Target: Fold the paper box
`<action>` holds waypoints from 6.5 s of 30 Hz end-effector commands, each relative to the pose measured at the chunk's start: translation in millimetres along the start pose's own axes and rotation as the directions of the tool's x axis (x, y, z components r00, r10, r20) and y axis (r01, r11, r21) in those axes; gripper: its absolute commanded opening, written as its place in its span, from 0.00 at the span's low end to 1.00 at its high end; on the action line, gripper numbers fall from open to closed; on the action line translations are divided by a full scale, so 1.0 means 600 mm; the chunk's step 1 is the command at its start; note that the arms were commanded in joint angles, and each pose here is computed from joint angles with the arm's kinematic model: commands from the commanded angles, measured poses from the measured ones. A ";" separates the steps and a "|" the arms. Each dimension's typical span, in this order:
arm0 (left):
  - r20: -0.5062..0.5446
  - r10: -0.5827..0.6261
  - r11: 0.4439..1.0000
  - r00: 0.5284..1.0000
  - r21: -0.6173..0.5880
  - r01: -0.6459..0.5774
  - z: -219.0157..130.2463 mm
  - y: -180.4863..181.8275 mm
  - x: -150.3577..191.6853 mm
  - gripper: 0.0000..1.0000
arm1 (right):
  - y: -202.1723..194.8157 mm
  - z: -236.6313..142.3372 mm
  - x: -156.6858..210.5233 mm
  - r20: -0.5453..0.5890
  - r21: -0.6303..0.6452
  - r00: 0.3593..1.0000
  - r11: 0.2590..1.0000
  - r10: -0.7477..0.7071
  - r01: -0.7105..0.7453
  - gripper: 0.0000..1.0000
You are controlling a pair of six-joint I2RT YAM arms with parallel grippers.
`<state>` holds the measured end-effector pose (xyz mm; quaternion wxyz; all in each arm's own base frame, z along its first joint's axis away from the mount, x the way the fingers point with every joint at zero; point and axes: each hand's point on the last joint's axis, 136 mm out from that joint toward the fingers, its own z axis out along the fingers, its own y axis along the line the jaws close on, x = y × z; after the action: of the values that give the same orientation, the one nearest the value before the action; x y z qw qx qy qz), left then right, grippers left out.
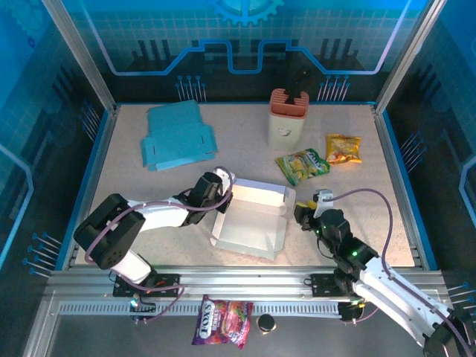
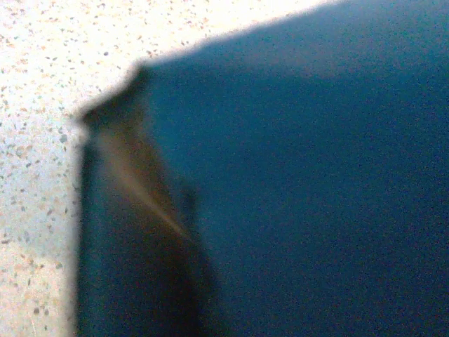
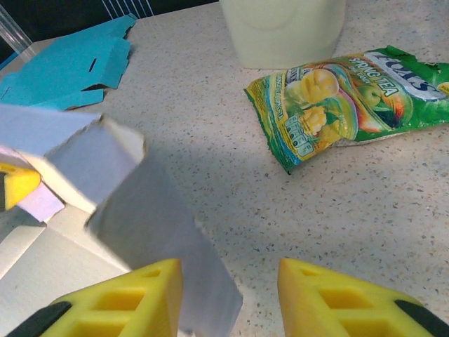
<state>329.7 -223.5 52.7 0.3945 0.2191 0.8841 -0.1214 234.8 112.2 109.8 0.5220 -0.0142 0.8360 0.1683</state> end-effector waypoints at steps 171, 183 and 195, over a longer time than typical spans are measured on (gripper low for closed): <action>-0.228 -0.289 0.945 0.930 0.085 0.315 -0.004 0.065 -0.068 0.00 | 0.047 0.092 0.010 -0.344 -0.188 0.923 0.951 0.171 -0.246 0.45; -0.195 -0.353 0.895 0.915 0.215 0.391 -0.038 0.065 -0.108 0.00 | 0.032 0.116 -0.016 -0.338 -0.159 0.937 0.975 0.092 -0.154 0.36; -0.178 -0.309 0.905 0.934 0.248 0.346 -0.043 0.067 -0.099 0.00 | 0.035 0.098 -0.159 -0.149 -0.390 0.981 0.904 0.124 -0.173 0.46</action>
<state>369.9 -194.9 102.3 0.2619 0.1100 0.9185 -0.2752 319.3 118.4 148.6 0.4321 -0.0095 0.8414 0.3243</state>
